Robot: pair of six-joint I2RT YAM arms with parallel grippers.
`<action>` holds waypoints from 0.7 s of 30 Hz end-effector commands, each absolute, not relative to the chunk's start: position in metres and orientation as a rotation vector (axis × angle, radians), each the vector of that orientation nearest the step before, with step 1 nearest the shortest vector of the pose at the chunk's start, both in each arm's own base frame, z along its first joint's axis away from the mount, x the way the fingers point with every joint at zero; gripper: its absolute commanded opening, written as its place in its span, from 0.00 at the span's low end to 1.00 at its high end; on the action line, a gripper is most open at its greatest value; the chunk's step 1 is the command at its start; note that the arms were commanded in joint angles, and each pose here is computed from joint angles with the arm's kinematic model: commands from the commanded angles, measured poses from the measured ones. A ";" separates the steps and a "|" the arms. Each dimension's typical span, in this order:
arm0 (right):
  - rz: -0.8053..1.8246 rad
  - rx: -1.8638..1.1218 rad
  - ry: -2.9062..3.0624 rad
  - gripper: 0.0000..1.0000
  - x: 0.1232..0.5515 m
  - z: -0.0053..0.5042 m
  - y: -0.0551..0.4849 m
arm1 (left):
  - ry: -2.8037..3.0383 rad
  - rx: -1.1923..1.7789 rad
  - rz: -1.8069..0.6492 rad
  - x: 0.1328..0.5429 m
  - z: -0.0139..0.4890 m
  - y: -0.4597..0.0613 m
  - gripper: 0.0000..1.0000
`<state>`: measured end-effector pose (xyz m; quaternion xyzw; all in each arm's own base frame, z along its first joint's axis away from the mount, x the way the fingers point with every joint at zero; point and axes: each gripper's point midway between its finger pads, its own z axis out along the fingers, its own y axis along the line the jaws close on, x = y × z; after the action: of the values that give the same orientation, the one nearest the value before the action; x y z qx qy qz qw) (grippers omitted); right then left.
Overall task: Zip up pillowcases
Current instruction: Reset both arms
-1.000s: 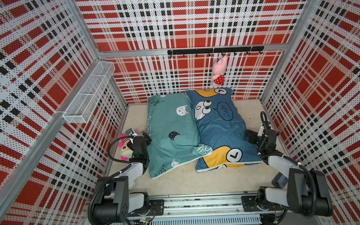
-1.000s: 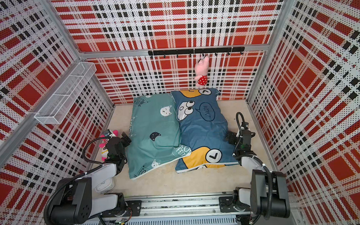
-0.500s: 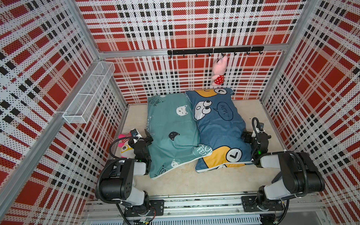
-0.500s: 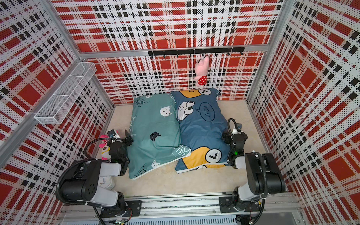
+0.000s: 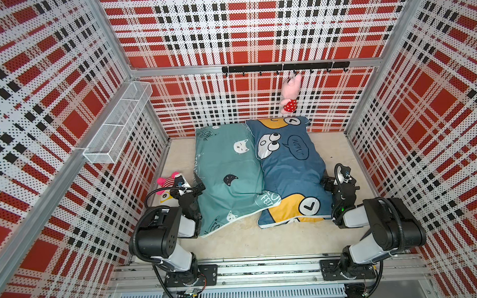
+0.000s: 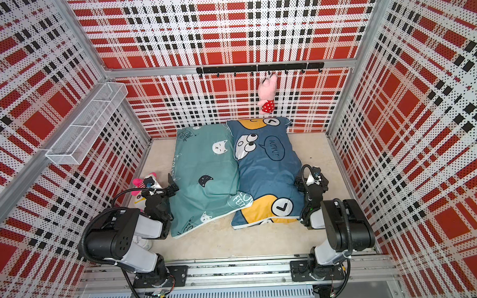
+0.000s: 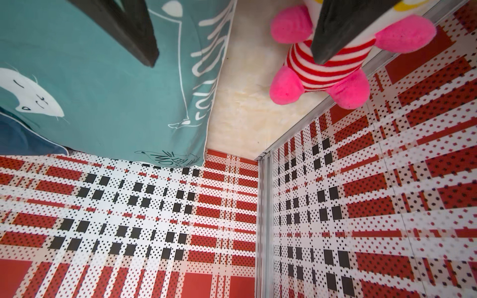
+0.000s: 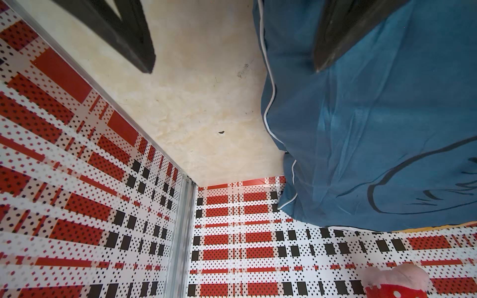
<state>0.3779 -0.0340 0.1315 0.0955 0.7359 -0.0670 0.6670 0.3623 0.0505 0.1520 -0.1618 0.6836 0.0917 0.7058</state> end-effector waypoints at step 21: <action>-0.158 0.162 1.674 1.00 0.386 0.131 -0.025 | 1.480 -0.359 0.212 0.361 0.161 0.053 0.98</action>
<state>0.3822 -0.0325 0.1323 0.0868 0.7389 -0.0724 0.6642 0.3622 0.0505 0.1552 -0.1623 0.6787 0.0910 0.7104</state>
